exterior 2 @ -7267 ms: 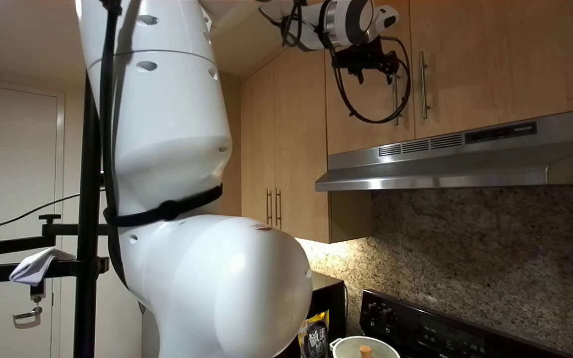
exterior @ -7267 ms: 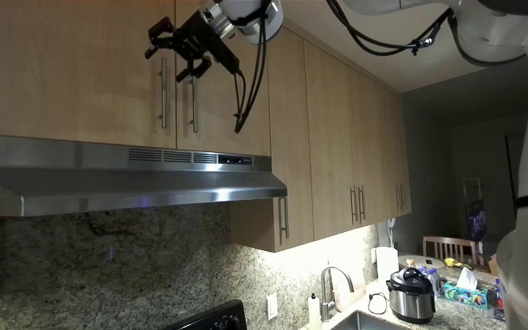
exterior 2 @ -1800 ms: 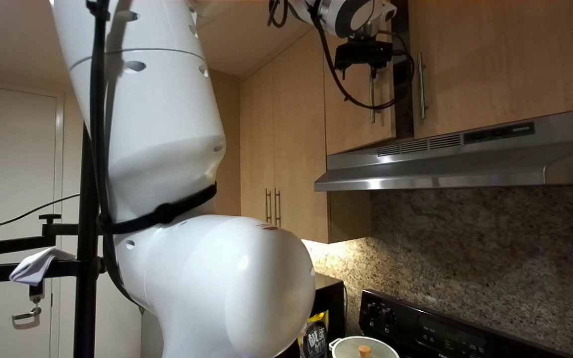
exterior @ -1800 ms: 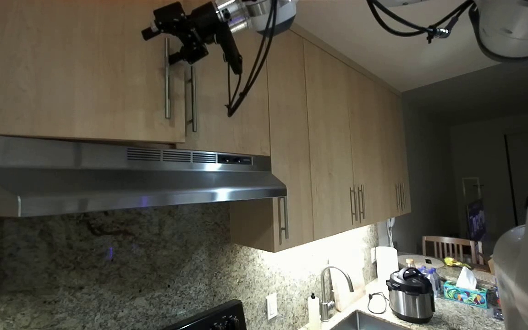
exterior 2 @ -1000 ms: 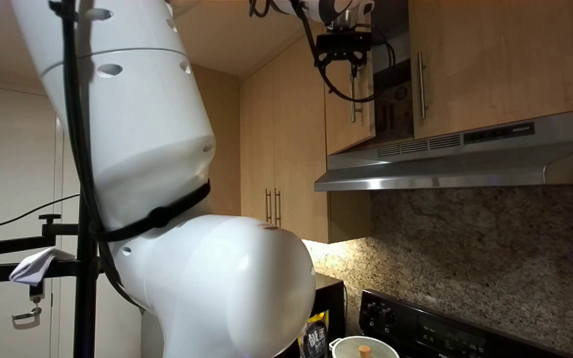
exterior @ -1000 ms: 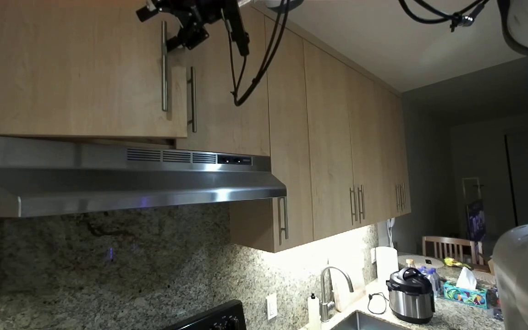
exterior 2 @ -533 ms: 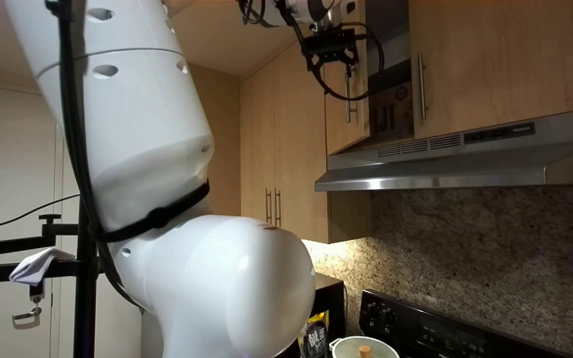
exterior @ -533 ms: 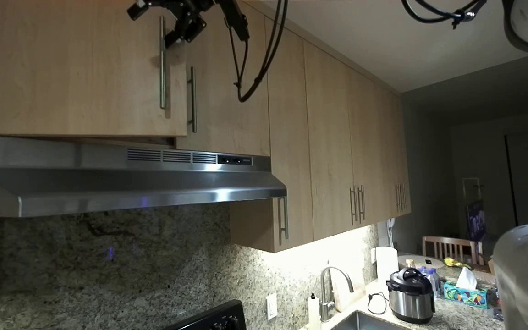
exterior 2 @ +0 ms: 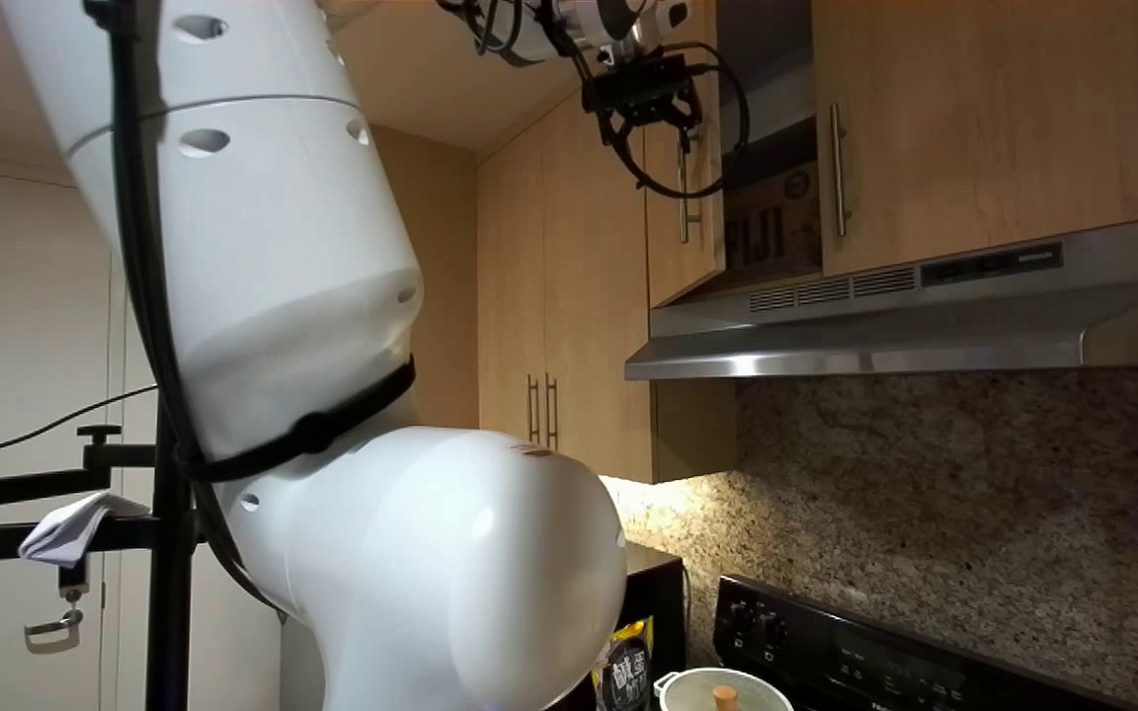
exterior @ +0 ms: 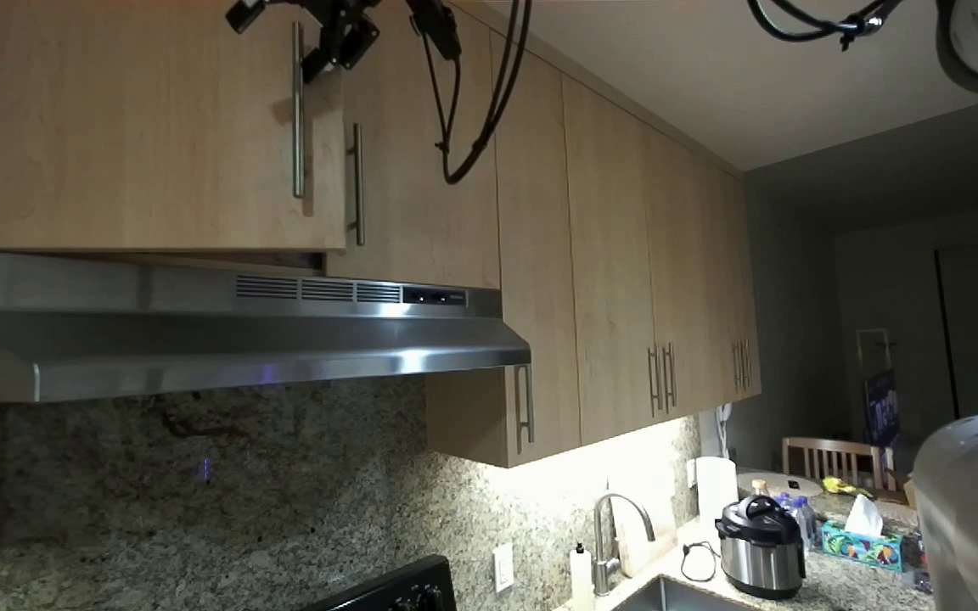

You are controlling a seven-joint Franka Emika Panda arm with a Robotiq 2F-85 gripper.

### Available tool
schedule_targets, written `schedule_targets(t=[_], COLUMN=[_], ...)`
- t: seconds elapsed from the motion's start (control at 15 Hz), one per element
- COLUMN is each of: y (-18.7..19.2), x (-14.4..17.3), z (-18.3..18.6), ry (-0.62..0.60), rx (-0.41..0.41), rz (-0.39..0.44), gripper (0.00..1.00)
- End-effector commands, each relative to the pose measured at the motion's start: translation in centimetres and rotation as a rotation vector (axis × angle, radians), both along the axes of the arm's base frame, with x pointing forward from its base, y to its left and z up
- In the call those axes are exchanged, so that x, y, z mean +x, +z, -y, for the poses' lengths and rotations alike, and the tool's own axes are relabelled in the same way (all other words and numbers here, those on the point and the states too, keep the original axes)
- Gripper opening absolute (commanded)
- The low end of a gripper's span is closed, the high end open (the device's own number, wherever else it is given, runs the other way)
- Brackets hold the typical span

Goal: Open the top left cabinet door

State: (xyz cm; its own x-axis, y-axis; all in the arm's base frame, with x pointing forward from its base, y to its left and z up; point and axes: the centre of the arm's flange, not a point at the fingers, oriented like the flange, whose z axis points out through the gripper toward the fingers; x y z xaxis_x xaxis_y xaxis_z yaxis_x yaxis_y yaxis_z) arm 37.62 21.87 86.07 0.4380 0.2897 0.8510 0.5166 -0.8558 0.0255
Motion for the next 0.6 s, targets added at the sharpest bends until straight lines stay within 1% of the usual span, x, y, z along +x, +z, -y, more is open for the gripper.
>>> schedule_targets(t=[0.0, 0.33, 0.53], y=[1.8, 1.9, 2.1], x=[-1.2, -1.9, -2.5], z=[-5.0, -6.9, -8.0], ry=[0.021, -0.037, -0.080], rx=[0.016, -0.009, 0.003], rz=[0.048, 0.050, 0.048], gripper=[1.00, 1.00, 1.00])
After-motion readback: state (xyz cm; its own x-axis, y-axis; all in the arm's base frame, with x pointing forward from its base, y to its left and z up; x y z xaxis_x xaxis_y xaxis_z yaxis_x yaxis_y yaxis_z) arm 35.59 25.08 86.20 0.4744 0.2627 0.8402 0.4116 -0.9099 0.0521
